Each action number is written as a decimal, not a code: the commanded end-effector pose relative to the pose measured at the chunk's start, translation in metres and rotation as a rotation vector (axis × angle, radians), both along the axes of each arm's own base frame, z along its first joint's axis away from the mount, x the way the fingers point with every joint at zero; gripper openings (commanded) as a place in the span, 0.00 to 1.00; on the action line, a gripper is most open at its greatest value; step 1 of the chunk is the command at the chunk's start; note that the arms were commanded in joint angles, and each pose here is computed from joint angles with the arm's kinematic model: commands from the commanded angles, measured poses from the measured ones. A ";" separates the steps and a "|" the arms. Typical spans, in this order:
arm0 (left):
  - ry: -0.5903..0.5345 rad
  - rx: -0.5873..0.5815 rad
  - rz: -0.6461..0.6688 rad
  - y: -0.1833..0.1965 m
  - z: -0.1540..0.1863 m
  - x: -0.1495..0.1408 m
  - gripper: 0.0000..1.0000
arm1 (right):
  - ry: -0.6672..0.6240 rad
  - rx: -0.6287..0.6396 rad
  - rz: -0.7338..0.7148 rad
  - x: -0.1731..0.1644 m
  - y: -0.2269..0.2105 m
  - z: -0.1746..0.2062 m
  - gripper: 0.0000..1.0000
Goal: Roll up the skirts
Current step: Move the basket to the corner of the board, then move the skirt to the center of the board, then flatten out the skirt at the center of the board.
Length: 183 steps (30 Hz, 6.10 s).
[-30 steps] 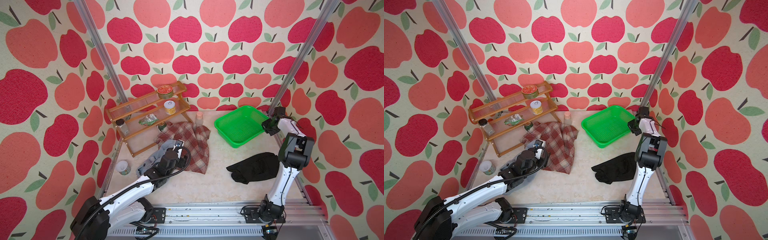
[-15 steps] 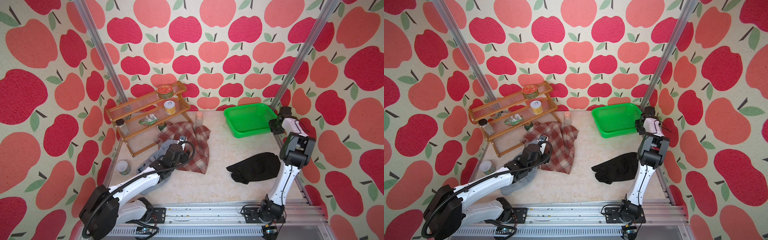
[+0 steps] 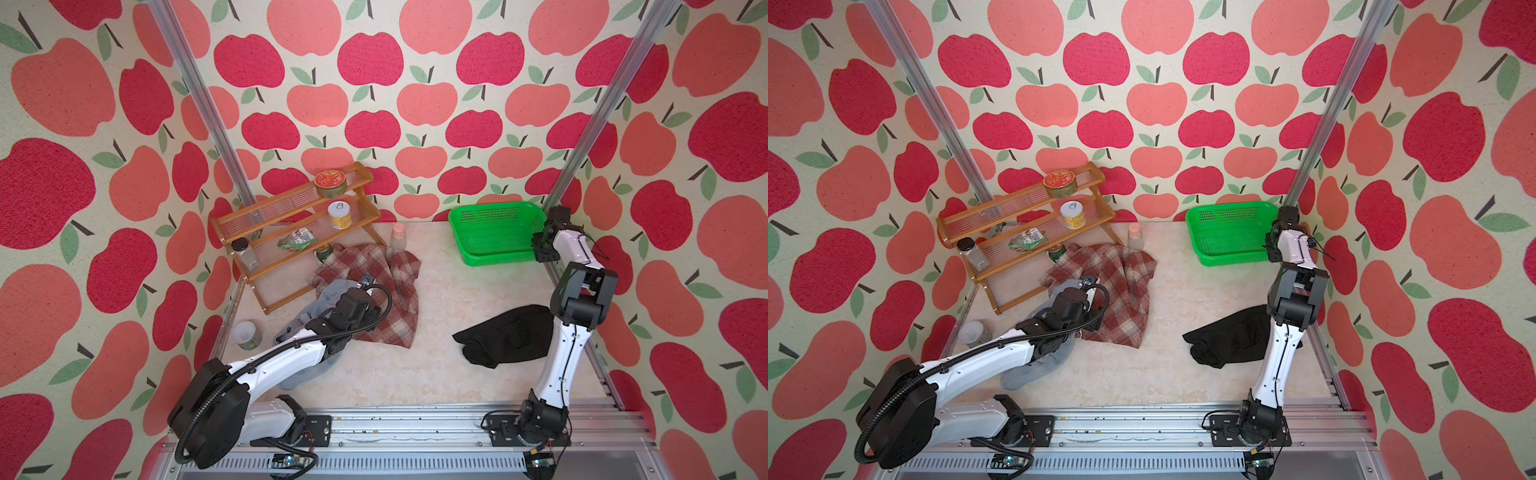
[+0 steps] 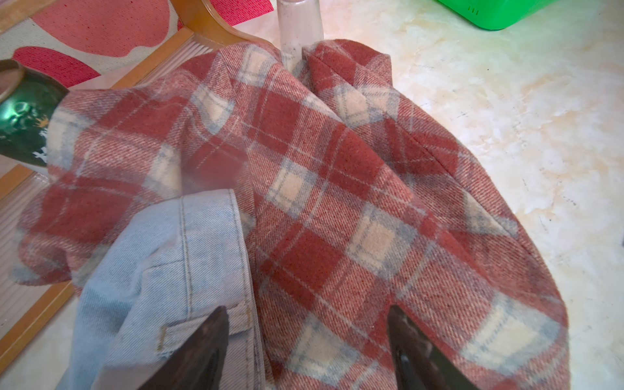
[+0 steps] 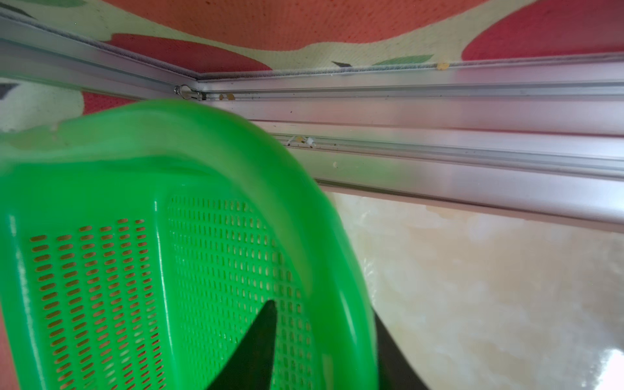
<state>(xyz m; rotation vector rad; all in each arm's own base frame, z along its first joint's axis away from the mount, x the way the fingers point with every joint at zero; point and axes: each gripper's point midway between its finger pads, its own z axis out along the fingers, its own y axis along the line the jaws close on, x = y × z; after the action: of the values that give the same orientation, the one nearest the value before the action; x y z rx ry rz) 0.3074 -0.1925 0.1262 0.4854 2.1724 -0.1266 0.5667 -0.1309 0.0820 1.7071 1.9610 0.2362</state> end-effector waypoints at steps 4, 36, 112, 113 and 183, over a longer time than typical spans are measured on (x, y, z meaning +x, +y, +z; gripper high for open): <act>0.001 -0.026 -0.014 -0.009 0.011 -0.002 0.75 | 0.004 0.003 0.150 0.003 0.022 -0.003 0.81; 0.377 -0.280 -0.749 -0.245 -0.035 -0.047 0.67 | -0.269 -0.596 0.864 -0.265 0.142 0.183 0.81; 0.242 -0.363 -0.247 -0.162 0.032 0.092 0.00 | -0.372 -0.011 1.395 -0.250 0.321 0.062 0.66; 0.243 -0.363 -0.244 -0.160 0.031 0.093 0.00 | -0.359 0.002 1.413 -0.249 0.330 0.058 0.66; -0.183 -0.391 -0.303 -0.156 0.194 0.045 0.02 | -0.642 -0.237 0.948 -0.307 0.177 0.257 0.00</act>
<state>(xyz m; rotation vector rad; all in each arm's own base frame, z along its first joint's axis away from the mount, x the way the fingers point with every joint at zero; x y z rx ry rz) 0.3660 -0.3587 0.3384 0.5903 1.8215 -0.7392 0.2870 0.0316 0.3725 0.3862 1.9470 0.7174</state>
